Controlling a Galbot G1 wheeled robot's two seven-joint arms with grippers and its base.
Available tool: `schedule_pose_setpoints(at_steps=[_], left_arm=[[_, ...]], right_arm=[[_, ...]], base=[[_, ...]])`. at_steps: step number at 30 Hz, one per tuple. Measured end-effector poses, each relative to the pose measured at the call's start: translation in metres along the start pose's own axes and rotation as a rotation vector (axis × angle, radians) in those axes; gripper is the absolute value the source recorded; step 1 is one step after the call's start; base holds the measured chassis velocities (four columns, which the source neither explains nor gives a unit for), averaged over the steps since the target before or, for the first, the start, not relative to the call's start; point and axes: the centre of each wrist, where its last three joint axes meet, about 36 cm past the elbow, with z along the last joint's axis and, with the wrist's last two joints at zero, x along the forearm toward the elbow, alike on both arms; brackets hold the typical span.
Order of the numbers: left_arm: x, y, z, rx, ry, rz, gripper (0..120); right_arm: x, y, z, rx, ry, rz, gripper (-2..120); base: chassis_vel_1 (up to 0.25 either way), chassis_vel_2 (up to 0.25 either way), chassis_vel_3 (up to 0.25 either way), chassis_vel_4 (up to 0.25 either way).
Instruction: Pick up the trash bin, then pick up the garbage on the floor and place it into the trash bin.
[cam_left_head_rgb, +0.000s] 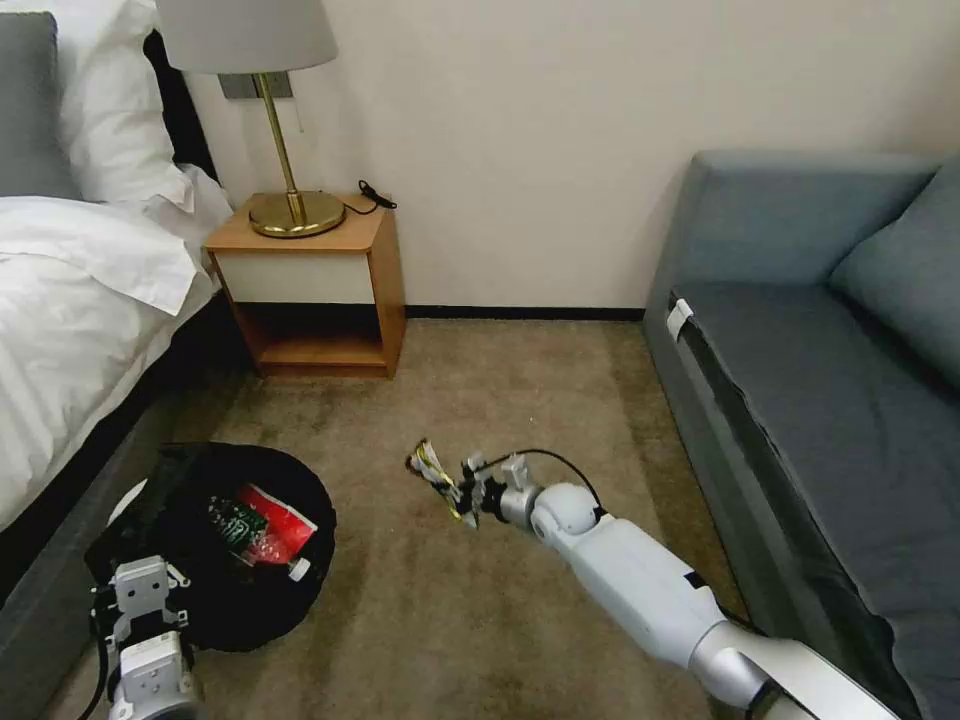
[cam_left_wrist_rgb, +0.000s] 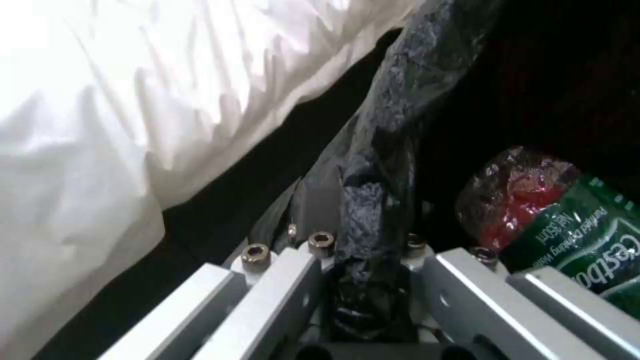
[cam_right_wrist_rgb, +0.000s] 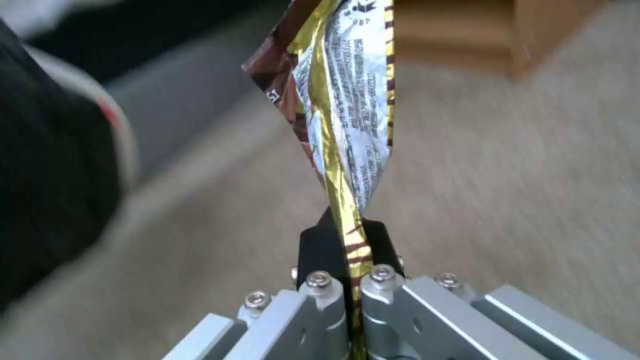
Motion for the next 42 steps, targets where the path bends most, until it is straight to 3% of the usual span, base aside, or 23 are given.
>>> schedule_pose_setpoints(at_steps=[4, 14, 22, 32, 36, 42], left_arm=[[-0.004, -0.007, -0.003, 0.022, -0.008, -0.007, 0], [-0.015, -0.024, -0.019, 0.078, -0.033, -0.033, 0], [-0.014, -0.037, -0.017, 0.098, -0.028, -0.021, 0], [-0.016, -0.05, -0.019, 0.127, -0.051, 0.007, 0], [-0.017, -0.057, -0.021, 0.142, -0.053, 0.023, 0], [-0.016, -0.065, -0.016, 0.142, -0.036, 0.039, 0]], right_arm=[[0.002, 0.031, -0.031, -0.025, -0.104, -0.081, 0], [-0.002, 0.087, -0.048, -0.029, -0.149, -0.227, 0], [-0.024, 0.111, -0.068, 0.023, -0.139, -0.276, 0], [-0.042, 0.119, -0.059, 0.056, -0.094, -0.282, -2], [-0.05, 0.114, -0.049, 0.087, -0.074, -0.265, 4], [-0.05, 0.112, -0.046, 0.101, -0.072, -0.25, 26]], base=[[0.0, 0.0, 0.0, 0.0], [0.0, 0.0, 0.0, 0.0], [0.0, 0.0, 0.0, 0.0], [0.0, 0.0, 0.0, 0.0], [0.0, 0.0, 0.0, 0.0], [0.0, 0.0, 0.0, 0.0]])
